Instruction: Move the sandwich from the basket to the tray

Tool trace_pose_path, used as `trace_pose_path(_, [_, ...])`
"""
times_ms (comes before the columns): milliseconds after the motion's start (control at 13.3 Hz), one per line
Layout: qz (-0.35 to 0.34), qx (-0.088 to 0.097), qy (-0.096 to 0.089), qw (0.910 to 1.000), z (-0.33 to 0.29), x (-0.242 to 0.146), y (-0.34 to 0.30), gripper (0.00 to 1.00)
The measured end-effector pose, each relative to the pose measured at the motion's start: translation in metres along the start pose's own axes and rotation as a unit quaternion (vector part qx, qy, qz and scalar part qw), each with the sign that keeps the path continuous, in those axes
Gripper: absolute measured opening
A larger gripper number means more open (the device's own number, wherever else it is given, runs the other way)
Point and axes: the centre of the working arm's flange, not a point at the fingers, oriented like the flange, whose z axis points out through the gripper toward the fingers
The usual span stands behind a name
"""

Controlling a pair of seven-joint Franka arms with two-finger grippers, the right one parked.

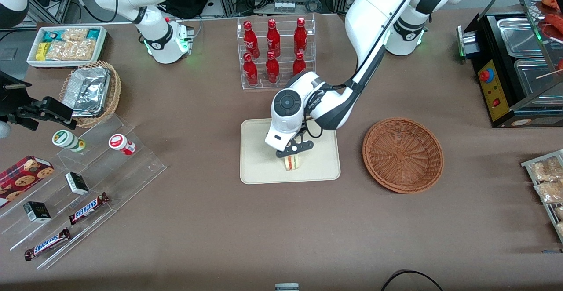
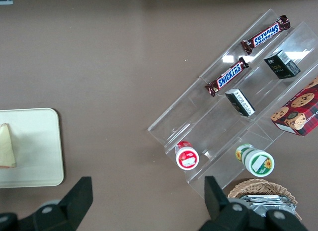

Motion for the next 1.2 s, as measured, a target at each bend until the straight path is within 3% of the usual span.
trace_pose_path(150, [0.001,-0.004,0.004,1.0,-0.02,0.0,0.002,0.92])
trace_pose_path(226, [0.001,0.003,0.003,1.0,-0.036,-0.001,0.0,0.99])
trace_pose_path(677, [0.001,0.052,0.003,0.9987,-0.134,0.005,-0.041,1.0])
trace_pose_path(1053, [-0.059,0.057,-0.002,0.9966,-0.158,0.083,-0.108,1.0])
trace_pose_path(1203, [-0.062,0.067,-0.012,0.9957,-0.163,0.116,-0.145,1.0])
